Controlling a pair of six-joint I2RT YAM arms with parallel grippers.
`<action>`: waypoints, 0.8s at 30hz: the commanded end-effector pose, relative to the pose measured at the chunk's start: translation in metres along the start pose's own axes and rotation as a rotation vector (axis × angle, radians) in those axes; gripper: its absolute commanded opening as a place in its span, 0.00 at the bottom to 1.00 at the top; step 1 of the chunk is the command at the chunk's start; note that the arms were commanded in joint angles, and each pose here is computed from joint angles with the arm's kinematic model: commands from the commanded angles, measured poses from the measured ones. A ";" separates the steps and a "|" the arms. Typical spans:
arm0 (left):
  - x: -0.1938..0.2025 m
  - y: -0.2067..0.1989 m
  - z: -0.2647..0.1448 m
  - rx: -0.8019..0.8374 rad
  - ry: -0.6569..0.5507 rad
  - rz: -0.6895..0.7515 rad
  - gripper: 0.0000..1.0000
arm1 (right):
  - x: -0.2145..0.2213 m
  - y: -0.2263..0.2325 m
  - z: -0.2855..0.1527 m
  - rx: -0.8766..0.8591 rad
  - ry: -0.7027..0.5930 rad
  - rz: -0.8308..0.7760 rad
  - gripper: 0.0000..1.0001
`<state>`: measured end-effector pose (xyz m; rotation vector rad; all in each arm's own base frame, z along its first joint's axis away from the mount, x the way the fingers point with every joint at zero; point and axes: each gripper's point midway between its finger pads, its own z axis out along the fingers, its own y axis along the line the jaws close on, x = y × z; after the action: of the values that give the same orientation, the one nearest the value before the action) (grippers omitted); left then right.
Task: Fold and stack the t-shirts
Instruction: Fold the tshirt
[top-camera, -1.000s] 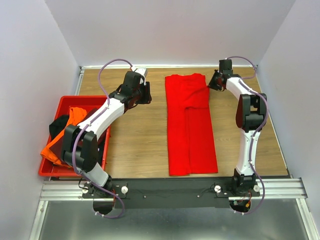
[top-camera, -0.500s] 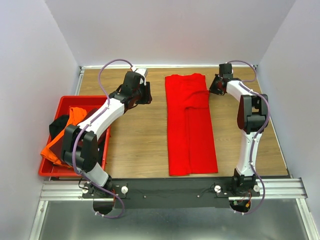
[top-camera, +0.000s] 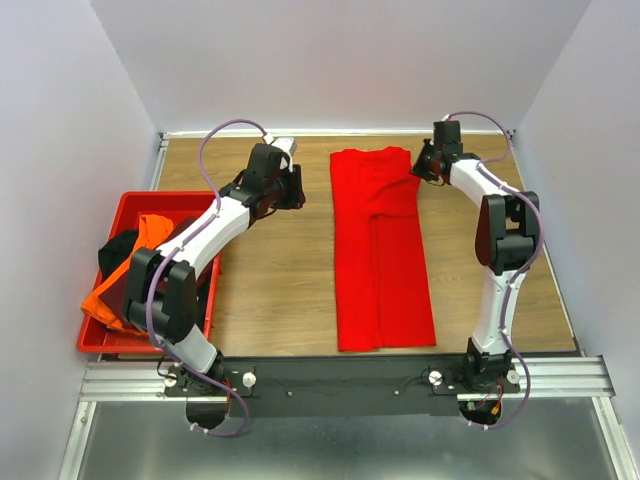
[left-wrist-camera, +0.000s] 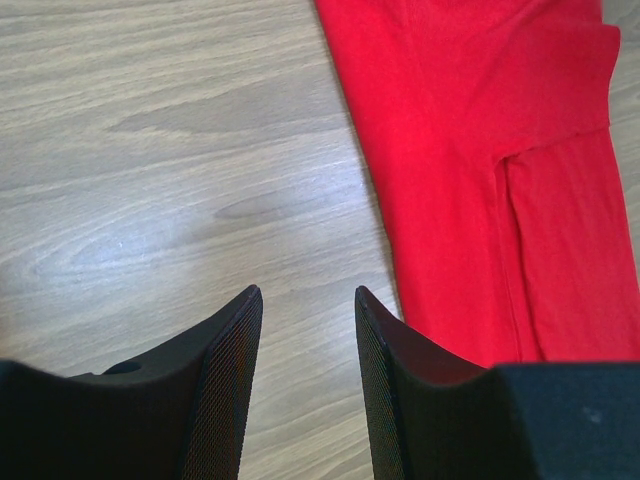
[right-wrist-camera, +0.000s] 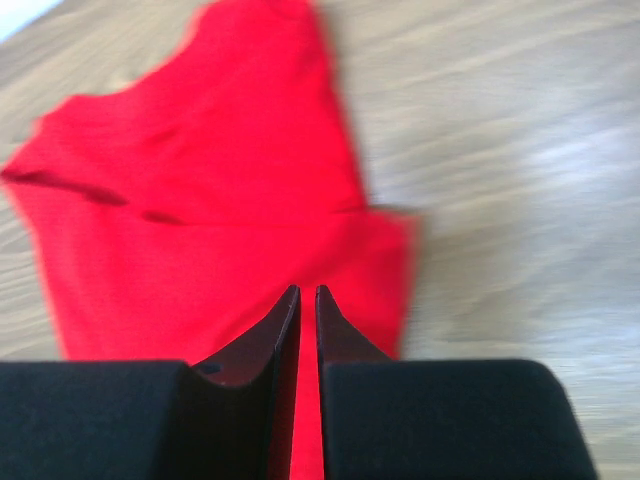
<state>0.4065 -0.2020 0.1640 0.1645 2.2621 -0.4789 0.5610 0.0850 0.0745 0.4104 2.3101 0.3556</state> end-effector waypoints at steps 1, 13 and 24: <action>0.007 0.002 0.005 0.014 0.016 0.005 0.50 | 0.003 0.053 -0.016 -0.106 -0.024 -0.027 0.17; 0.009 0.002 0.004 0.014 0.016 0.011 0.50 | 0.021 0.070 -0.013 -0.012 -0.076 -0.026 0.31; 0.011 -0.001 0.005 0.036 0.026 0.012 0.50 | 0.017 -0.032 -0.017 0.092 -0.026 0.143 0.44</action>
<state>0.4026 -0.2036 0.1564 0.1777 2.2797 -0.4928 0.5324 0.0628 0.0483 0.6162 2.3185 0.3086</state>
